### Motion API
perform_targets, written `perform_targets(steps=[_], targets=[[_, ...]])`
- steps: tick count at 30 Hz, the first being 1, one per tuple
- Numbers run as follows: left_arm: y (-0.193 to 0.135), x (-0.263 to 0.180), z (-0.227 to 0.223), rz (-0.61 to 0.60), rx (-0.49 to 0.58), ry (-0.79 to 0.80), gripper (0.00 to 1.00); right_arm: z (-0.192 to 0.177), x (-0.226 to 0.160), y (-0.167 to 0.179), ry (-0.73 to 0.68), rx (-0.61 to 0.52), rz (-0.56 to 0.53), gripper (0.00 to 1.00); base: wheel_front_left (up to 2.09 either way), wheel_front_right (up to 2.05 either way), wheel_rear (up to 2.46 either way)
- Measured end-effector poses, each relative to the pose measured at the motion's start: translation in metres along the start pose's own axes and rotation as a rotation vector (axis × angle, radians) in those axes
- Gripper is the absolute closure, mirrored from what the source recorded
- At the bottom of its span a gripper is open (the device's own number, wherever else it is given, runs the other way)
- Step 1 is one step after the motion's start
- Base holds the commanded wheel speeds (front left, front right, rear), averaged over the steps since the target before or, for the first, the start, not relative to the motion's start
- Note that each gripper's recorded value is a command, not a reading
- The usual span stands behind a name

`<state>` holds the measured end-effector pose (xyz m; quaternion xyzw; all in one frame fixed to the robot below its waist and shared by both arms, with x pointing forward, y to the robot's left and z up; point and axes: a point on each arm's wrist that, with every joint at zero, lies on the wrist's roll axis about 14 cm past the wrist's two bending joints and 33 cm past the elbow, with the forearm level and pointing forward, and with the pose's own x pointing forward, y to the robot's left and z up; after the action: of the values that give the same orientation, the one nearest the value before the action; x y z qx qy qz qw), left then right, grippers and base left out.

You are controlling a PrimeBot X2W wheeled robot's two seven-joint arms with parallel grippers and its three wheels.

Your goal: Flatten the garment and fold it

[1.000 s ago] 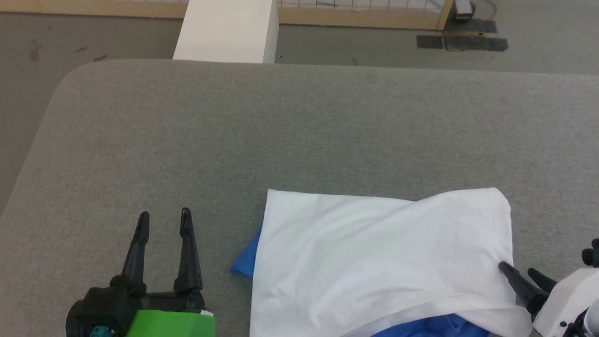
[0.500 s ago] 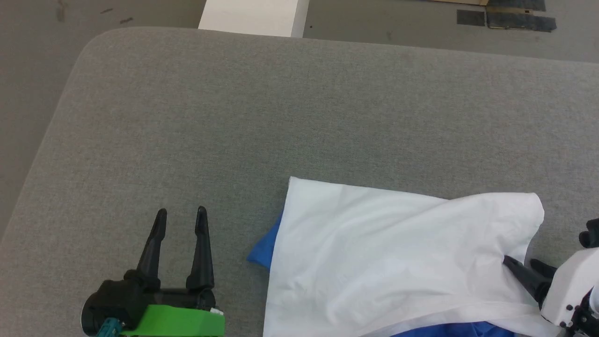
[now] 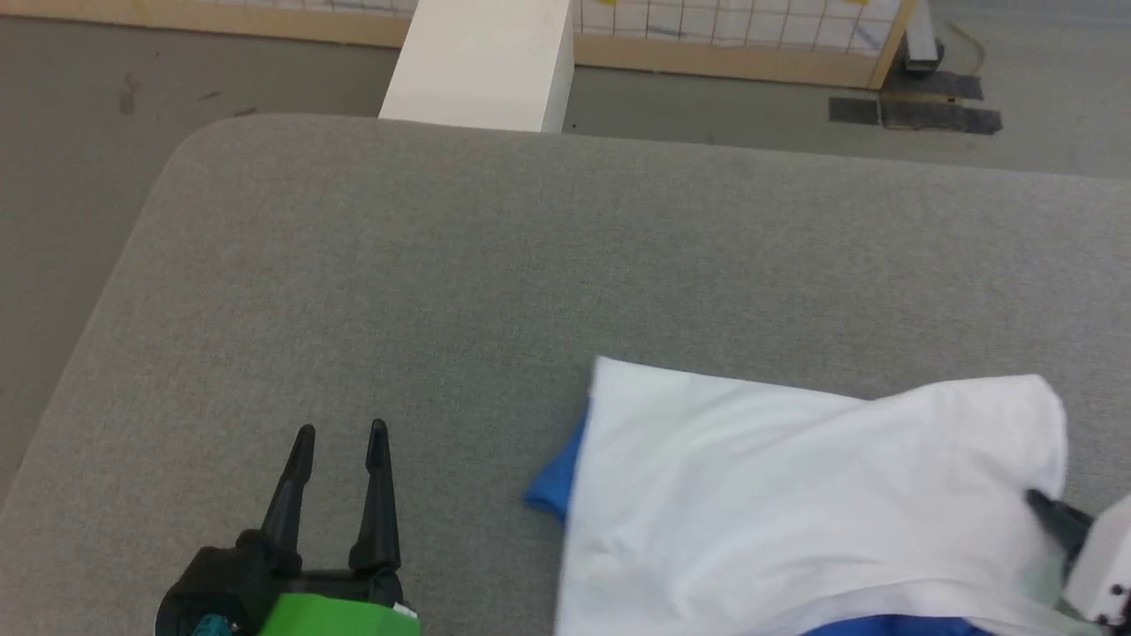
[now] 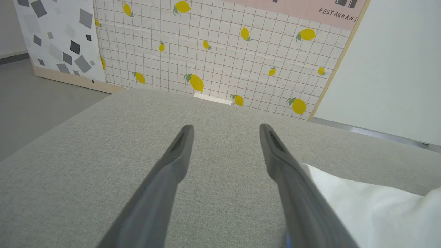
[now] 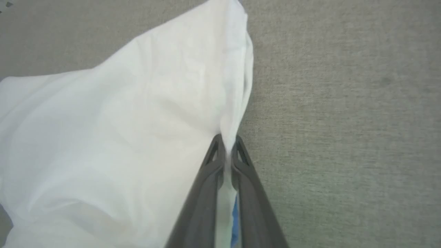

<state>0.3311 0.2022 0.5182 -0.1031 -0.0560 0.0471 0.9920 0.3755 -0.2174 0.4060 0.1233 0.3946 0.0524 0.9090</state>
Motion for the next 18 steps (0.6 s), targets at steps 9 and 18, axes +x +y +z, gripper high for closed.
perform_targets(steps=[9,18], targets=[[-0.009,-0.004,0.003,-0.032,-0.017,-0.013,0.0,0.032,-0.051,-0.08,-0.131,-0.013,-0.243,1.0,0.0,0.0,0.0],[-0.012,-0.011,0.004,-0.046,-0.018,-0.015,0.0,0.036,-0.053,-0.057,-0.151,-0.043,-0.185,1.0,0.0,0.0,0.0]])
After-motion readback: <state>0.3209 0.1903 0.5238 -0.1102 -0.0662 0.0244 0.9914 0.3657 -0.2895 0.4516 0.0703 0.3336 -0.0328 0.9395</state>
